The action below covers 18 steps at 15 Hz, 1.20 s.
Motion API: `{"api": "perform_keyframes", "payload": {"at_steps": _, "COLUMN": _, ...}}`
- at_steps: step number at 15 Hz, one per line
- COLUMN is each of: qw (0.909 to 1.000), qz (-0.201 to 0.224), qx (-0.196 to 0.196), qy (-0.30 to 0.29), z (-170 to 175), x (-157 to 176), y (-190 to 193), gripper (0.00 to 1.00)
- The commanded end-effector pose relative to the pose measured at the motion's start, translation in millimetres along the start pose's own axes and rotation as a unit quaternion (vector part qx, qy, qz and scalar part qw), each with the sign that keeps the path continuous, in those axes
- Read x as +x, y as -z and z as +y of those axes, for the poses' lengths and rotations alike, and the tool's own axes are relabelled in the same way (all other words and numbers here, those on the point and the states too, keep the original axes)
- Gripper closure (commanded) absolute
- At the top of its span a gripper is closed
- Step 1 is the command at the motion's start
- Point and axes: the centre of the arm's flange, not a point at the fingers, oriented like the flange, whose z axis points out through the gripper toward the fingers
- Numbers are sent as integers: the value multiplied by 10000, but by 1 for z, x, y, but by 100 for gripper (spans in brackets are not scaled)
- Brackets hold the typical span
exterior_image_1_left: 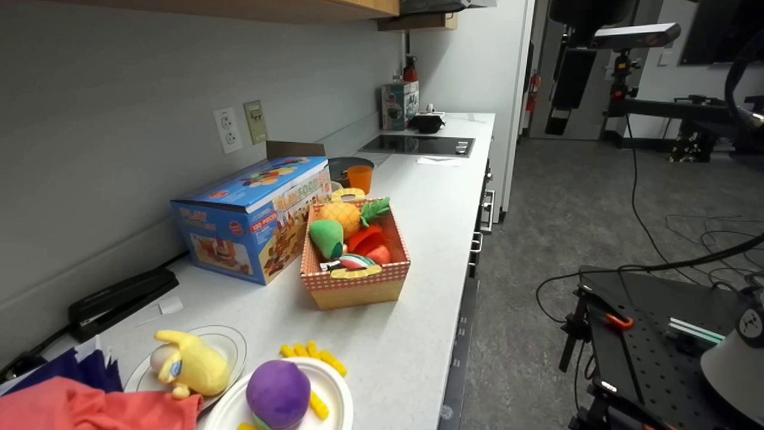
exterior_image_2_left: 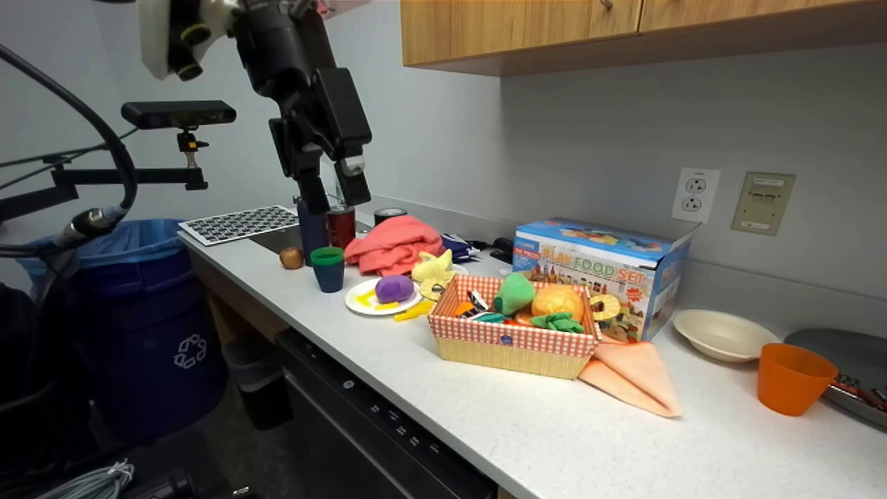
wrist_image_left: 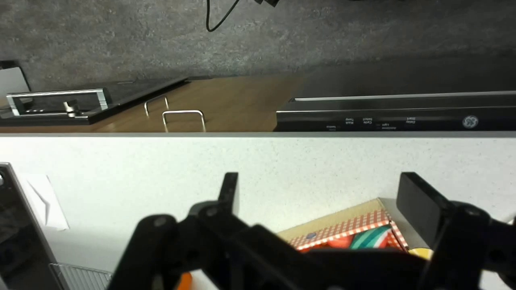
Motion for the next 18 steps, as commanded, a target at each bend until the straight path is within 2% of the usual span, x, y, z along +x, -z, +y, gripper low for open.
{"api": "perform_keyframes", "payload": {"at_steps": 1, "qw": 10000, "qz": 22, "qx": -5, "qy": -9, "z": 1, "x": 0, "y": 2, "gripper": 0}}
{"api": "perform_keyframes", "payload": {"at_steps": 6, "qw": 10000, "qz": 23, "qx": -8, "qy": -17, "z": 1, "x": 0, "y": 2, "gripper": 0}}
{"api": "perform_keyframes", "payload": {"at_steps": 9, "qw": 9995, "qz": 98, "qx": -241, "qy": -182, "z": 13, "x": 13, "y": 12, "gripper": 0}}
{"api": "perform_keyframes", "payload": {"at_steps": 15, "qw": 9947, "qz": 629, "qx": -523, "qy": -617, "z": 67, "x": 41, "y": 66, "gripper": 0}}
{"api": "perform_keyframes", "payload": {"at_steps": 18, "qw": 9903, "qz": 1002, "qx": -594, "qy": -755, "z": 78, "x": 68, "y": 82, "gripper": 0}}
